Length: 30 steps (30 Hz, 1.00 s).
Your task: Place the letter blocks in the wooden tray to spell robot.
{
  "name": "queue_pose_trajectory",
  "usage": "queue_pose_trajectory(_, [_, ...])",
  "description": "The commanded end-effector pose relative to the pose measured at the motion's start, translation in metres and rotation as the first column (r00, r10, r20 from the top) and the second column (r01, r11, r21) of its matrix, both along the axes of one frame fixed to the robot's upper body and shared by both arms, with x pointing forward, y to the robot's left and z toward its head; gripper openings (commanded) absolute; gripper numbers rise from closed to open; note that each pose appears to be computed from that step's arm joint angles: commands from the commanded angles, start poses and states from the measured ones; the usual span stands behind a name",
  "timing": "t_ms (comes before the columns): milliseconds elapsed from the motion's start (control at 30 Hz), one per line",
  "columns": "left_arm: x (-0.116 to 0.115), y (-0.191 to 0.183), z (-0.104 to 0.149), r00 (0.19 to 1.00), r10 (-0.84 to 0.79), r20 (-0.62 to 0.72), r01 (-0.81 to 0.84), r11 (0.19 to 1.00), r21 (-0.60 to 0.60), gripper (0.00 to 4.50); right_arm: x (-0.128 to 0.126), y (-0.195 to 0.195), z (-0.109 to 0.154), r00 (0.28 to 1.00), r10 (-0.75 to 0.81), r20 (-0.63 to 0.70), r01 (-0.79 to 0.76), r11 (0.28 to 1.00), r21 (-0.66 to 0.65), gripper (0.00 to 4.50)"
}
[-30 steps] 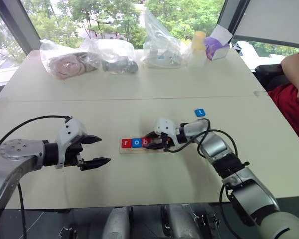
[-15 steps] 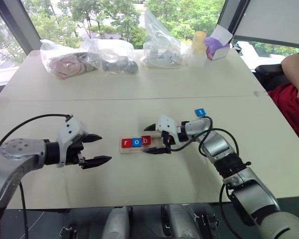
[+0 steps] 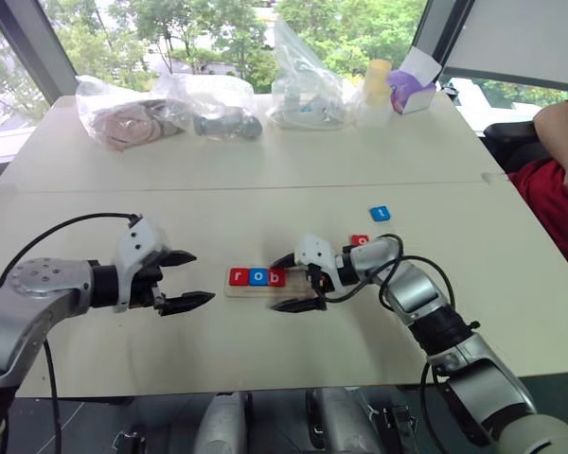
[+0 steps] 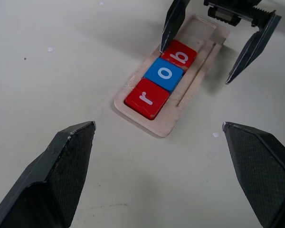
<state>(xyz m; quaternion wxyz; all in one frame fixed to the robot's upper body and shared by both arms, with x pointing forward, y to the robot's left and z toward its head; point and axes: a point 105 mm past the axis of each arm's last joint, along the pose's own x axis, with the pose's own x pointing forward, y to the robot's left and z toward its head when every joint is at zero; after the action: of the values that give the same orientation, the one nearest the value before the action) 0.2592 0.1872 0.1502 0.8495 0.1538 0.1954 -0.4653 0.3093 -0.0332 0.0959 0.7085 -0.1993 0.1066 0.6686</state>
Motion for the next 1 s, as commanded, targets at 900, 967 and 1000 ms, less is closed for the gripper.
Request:
queue_pose_trajectory(900, [0.016, -0.082, 0.031, 0.937, -0.299, 0.178, 0.317, 0.945, -0.077, 4.5, 0.026, -0.104, 0.011, 0.17, -0.982, -0.078, 0.984, 0.164, 0.069, 4.45])
queue_pose_trajectory(967, [0.019, -0.083, 0.027, 0.931, -0.318, 0.179, 0.33, 0.943, -0.044, 4.5, 0.03, -0.103, 0.001, 0.151, -0.983, -0.107, 0.988, 0.147, 0.042, 4.45])
queue_pose_trajectory(1000, [0.021, -0.083, 0.025, 0.928, -0.325, 0.183, 0.336, 0.942, -0.029, 4.5, 0.032, -0.102, -0.003, 0.146, -0.983, -0.114, 0.989, 0.143, 0.033, 4.45])
